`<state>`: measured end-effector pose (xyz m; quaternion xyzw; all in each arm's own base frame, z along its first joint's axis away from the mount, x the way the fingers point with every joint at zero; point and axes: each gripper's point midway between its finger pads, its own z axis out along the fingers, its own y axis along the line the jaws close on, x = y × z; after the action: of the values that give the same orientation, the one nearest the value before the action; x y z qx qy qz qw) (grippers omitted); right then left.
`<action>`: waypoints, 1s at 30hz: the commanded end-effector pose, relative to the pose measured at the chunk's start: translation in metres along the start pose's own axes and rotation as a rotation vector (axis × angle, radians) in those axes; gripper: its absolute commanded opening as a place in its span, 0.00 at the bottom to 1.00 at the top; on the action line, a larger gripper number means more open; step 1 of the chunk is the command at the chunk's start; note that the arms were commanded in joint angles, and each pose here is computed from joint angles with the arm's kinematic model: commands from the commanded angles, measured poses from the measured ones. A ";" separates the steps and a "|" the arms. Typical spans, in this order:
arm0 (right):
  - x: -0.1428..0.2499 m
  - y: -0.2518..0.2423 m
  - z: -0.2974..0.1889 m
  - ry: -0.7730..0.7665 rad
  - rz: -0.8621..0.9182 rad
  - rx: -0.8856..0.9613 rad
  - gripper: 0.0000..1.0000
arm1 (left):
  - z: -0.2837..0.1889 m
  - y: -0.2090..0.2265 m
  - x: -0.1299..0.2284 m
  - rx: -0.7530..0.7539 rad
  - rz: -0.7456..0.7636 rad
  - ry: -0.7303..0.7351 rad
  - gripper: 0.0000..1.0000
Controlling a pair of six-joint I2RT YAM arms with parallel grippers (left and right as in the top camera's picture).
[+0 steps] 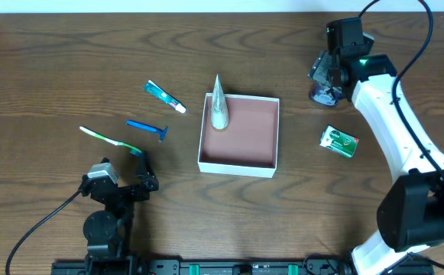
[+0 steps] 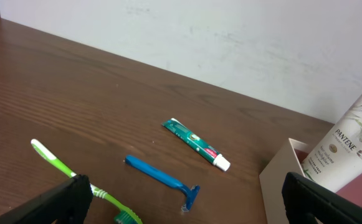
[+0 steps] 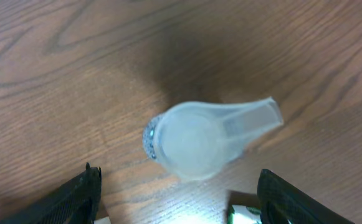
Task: Pack container
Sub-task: 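Move the right gripper to the blue soap pump bottle and grasp it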
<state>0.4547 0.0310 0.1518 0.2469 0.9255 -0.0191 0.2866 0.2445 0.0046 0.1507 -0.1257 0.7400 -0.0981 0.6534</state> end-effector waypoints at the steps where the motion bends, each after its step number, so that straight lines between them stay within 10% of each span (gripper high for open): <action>1: -0.003 -0.007 0.011 0.000 0.002 0.023 0.77 | 0.002 0.005 0.016 -0.009 0.002 0.042 0.98; 17: -0.022 -0.018 0.017 -0.041 0.030 0.021 0.54 | 0.002 0.005 0.016 -0.009 0.002 0.042 0.98; 30: -0.023 -0.018 0.017 -0.044 0.025 0.020 0.55 | 0.002 0.005 0.016 -0.009 0.002 0.042 0.98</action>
<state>0.4705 0.0086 0.1496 0.2620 0.9154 -0.0208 0.3048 0.2445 0.0046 0.1507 -0.1257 0.7400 -0.0981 0.6534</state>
